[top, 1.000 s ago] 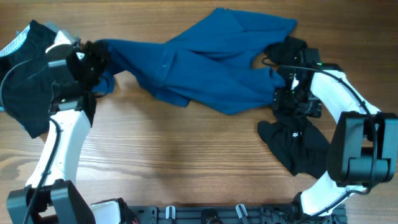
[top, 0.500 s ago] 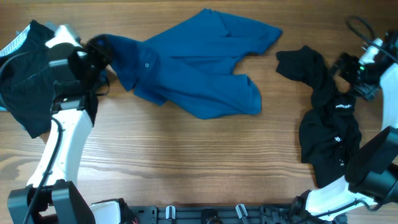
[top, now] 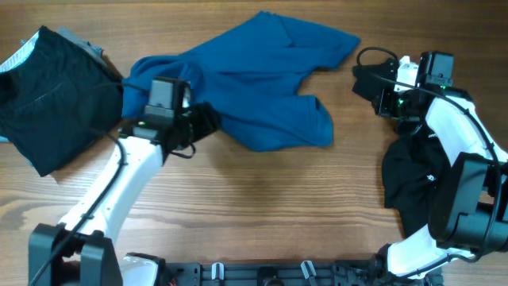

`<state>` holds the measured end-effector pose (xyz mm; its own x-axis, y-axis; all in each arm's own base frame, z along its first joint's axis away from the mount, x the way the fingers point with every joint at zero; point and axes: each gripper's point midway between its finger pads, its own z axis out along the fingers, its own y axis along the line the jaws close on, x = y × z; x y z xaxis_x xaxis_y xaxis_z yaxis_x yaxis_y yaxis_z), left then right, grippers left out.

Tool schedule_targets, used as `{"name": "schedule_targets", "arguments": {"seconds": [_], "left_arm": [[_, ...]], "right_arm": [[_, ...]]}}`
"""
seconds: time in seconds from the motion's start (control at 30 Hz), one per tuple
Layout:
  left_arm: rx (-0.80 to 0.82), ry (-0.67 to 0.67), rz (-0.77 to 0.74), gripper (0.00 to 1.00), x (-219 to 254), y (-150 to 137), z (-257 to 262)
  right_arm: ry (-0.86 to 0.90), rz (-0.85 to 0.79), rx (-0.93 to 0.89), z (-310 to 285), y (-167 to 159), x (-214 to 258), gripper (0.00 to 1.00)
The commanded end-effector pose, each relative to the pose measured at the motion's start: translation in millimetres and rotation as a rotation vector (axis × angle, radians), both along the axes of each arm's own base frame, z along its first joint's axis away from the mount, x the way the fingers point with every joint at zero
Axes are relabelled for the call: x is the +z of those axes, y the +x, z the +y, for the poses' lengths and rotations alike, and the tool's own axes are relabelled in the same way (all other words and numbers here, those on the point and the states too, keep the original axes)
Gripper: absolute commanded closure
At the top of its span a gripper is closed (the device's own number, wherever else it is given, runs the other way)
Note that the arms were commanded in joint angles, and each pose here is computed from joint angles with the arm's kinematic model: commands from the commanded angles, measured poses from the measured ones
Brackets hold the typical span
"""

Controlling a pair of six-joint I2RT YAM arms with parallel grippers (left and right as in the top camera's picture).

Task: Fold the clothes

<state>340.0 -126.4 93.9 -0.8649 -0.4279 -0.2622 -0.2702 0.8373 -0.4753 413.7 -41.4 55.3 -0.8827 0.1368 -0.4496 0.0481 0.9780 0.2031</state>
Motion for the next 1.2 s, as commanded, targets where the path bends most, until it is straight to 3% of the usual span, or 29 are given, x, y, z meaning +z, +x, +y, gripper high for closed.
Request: {"name": "schedule_targets", "arguments": {"seconds": [0.0,0.17,0.37,0.4,0.47,0.5,0.53,0.6,0.67,0.73,0.83,0.9,0.97,1.03,1.1,1.17], "left_arm": [[-0.032,-0.024,0.111,0.24,-34.8,-14.0,-43.8],[-0.104,-0.123,0.216,0.23,-84.3,-28.4,-110.5],[-0.072,-0.176,0.211,0.24,-102.0,-24.7,-140.2],[-0.072,-0.172,0.204,0.32,-103.5,-23.6,-141.2],[-0.035,-0.116,0.179,0.71,-110.6,-17.3,-131.7],[-0.023,-0.107,0.164,0.87,-110.6,-13.5,-128.9],[-0.015,-0.110,0.153,0.96,-109.5,-9.3,-126.9],[0.013,-0.107,0.162,0.96,-110.5,-4.9,-116.8],[0.050,-0.084,0.230,0.96,-111.5,-12.7,-96.9],[0.090,-0.007,0.340,0.96,-107.0,-32.8,-54.9],[0.091,0.076,0.436,0.96,-85.5,-57.9,8.0],[0.212,0.092,0.452,0.96,-60.4,-65.4,67.0],[0.331,0.059,0.393,0.96,-38.6,-60.3,107.2],[0.402,0.031,0.355,0.96,-26.2,-58.5,126.4],[0.416,0.030,0.359,0.96,-25.7,-60.0,130.3],[0.415,0.030,0.356,0.96,-25.9,-58.9,130.2]], "right_arm": [[-0.011,-0.030,-0.008,-2.2,0.8,-5.5,0.82],[-0.019,-0.065,-0.003,-3.2,7.7,-3.2,0.87],[0.001,-0.030,0.009,-1.6,12.7,-35.4,0.87],[0.000,-0.030,0.009,-1.8,13.8,-38.8,0.87],[-0.012,-0.025,0.001,-6.1,17.9,-53.4,0.87],[-0.054,-0.013,-0.025,-16.0,18.6,-62.3,0.87],[-0.116,0.006,-0.063,-30.3,17.2,-70.2,0.87],[-0.274,0.055,-0.274,-83.8,6.2,-77.7,0.89],[-0.305,0.053,-0.424,-129.4,-1.2,-69.1,0.89],[-0.267,0.036,-0.614,-188.8,-9.5,-47.2,0.89],[-0.128,-0.034,-0.686,-233.2,-4.6,-9.0,0.88],[0.067,-0.118,-0.603,-223.1,16.7,33.2,0.80],[0.266,-0.070,-0.485,-171.3,18.2,56.4,0.73],[0.340,0.175,-0.408,-113.0,-21.0,41.6,0.67],[0.239,0.445,-0.420,-88.9,-71.3,13.3,0.66],[0.195,0.600,-0.475,-76.7,-105.6,-9.4,0.66]]}}
